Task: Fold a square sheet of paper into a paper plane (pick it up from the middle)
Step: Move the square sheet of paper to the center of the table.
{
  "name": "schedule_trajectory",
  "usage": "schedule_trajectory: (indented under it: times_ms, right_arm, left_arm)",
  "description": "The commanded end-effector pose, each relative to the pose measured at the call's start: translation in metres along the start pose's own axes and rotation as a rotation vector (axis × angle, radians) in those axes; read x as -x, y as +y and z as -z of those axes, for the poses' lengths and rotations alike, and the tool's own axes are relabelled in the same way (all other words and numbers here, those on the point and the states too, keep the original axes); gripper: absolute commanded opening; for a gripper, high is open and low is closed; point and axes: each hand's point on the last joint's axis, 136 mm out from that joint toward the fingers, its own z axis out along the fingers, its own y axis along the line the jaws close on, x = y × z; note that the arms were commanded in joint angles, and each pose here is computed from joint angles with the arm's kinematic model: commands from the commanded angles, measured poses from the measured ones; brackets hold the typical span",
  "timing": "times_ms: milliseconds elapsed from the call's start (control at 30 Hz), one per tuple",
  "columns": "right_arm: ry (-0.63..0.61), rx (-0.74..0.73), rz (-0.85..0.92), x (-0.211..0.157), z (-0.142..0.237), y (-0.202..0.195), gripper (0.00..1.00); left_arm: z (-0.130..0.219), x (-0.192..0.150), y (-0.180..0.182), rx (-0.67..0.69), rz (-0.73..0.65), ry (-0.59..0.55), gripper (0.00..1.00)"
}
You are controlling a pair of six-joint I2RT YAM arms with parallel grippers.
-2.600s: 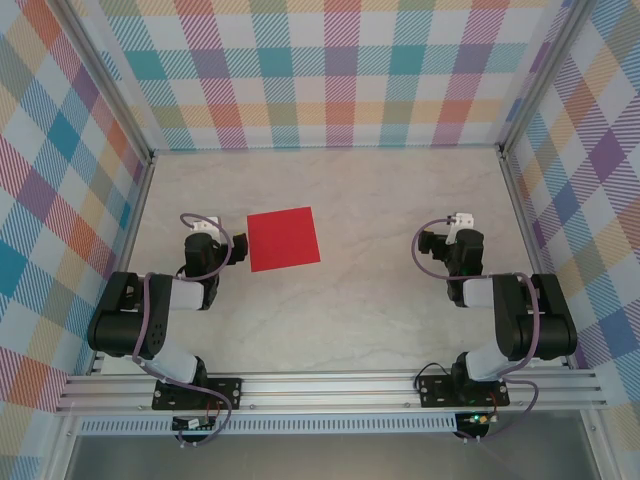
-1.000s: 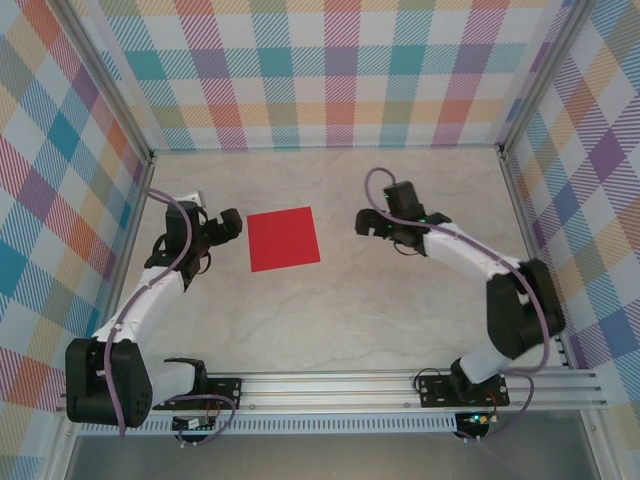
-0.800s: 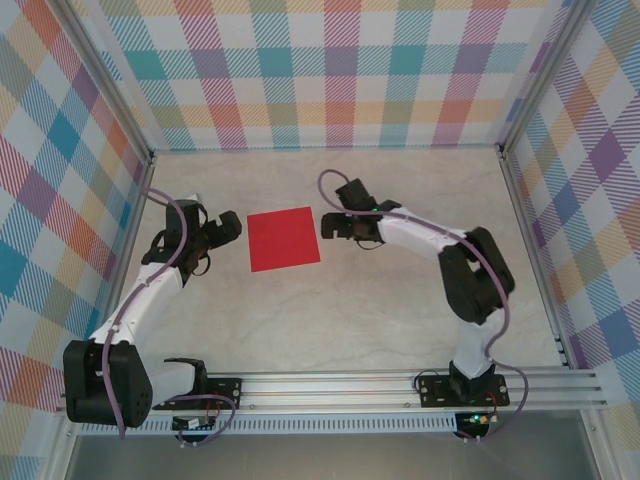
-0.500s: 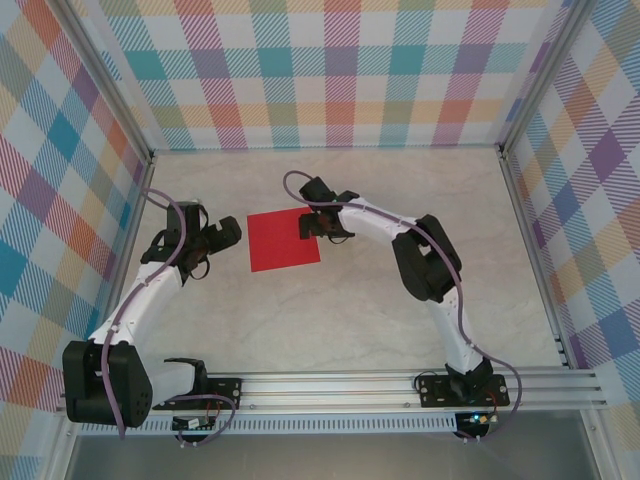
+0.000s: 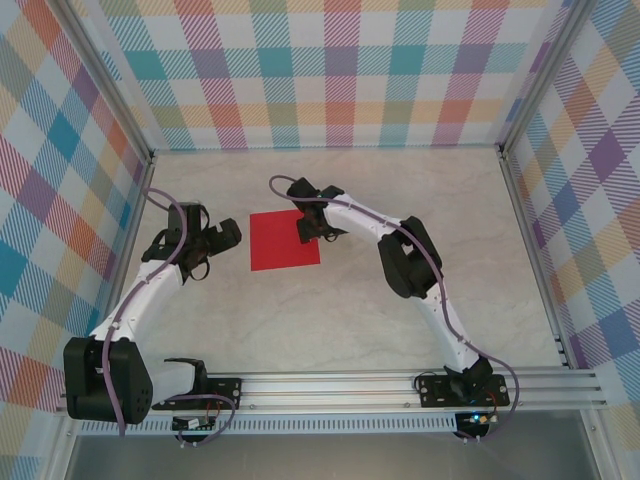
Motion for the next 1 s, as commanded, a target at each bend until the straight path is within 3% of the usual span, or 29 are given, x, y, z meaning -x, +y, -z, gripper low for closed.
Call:
schedule_trajectory:
  times_ms: [0, 333, 500, 733, 967]
  right_arm:
    - [0.127, -0.118, 0.171, -0.043, 0.000, -0.028, 0.99]
    - [0.256, -0.154, 0.359, -0.119, 0.021, -0.099, 1.00]
    - [0.219, -0.151, 0.286, -0.117, 0.046, -0.119, 0.99]
    - [0.078, 0.082, -0.099, -0.061, 0.087, -0.063, 0.97]
    - [0.074, 0.100, -0.078, -0.041, 0.063, 0.014, 0.94]
  left_arm:
    - [0.003, 0.005, 0.000, 0.018, 0.002, -0.001, 1.00]
    - [-0.001, 0.004, 0.001, 0.029, 0.001, 0.013, 1.00]
    - [-0.002, 0.003, 0.002, 0.040, 0.004, 0.026, 1.00]
    - [-0.002, 0.001, 0.004, 0.050, 0.019, 0.038, 1.00]
    - [0.001, 0.000, 0.009, 0.079, 0.030, 0.045, 1.00]
